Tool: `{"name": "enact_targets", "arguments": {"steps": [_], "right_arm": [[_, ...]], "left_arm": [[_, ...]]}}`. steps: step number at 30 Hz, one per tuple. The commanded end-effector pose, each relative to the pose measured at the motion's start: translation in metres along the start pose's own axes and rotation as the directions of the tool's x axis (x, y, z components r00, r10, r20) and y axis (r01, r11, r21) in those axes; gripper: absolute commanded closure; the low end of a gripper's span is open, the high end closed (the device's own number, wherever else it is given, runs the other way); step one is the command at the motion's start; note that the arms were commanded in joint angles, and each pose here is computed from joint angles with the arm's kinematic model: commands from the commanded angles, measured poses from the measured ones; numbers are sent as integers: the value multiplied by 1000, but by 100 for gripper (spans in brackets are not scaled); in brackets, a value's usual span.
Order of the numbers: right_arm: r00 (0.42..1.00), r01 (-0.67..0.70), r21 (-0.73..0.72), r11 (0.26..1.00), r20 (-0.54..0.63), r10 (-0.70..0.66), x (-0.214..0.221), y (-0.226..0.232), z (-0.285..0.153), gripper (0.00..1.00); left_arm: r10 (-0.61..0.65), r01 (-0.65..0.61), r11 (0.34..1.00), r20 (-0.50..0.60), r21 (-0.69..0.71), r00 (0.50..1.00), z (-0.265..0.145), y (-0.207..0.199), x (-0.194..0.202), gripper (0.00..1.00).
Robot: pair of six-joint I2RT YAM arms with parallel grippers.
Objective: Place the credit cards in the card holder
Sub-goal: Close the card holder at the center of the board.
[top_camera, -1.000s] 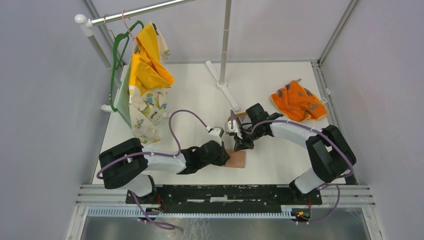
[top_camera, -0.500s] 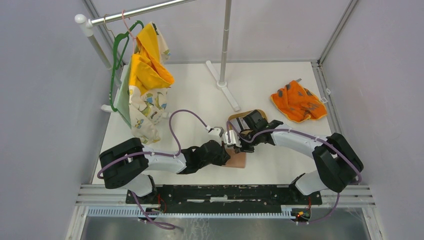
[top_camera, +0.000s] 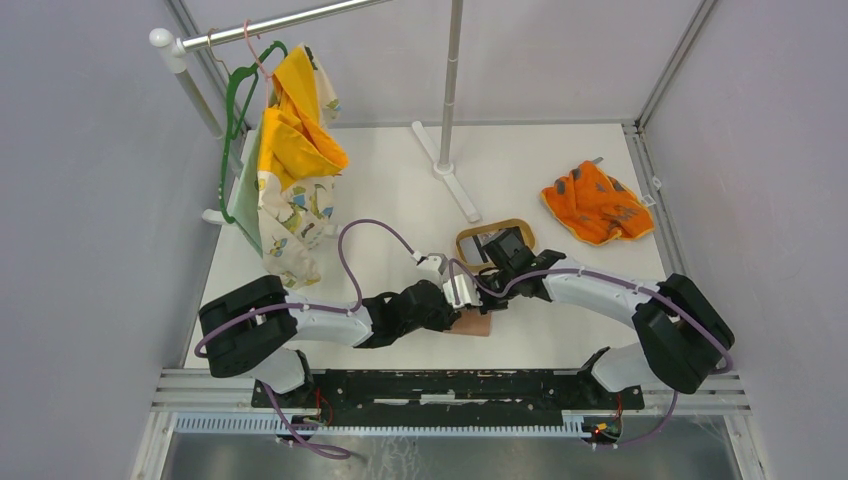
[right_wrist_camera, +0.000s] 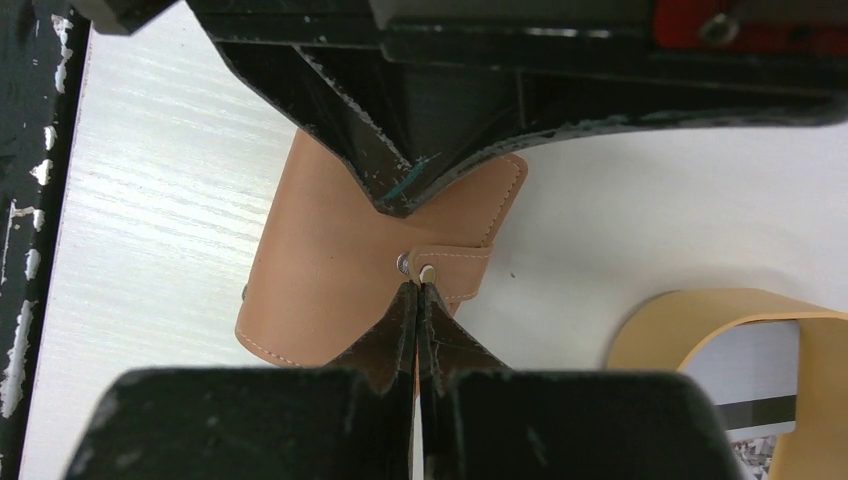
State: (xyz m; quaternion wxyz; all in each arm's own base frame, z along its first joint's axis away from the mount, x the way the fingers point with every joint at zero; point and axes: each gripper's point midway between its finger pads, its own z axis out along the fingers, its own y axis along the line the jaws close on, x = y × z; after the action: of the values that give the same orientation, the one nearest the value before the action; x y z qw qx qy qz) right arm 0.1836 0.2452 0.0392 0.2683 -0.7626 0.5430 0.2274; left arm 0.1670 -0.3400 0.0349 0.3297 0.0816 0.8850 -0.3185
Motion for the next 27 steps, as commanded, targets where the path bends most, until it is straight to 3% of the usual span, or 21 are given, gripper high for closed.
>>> {"name": "enact_targets", "arguments": {"steps": [1, 27], "right_arm": [[999, 48, 18, 999, 1, -48, -5, 1, -4, 100], [980, 192, -51, 980, -48, -194, -2, 26, 3, 100]], "left_arm": [[-27, 27, 999, -31, -22, 999, 4, 5, 7, 98], [-28, 28, 1000, -36, -14, 999, 4, 2, 7, 98]]}}
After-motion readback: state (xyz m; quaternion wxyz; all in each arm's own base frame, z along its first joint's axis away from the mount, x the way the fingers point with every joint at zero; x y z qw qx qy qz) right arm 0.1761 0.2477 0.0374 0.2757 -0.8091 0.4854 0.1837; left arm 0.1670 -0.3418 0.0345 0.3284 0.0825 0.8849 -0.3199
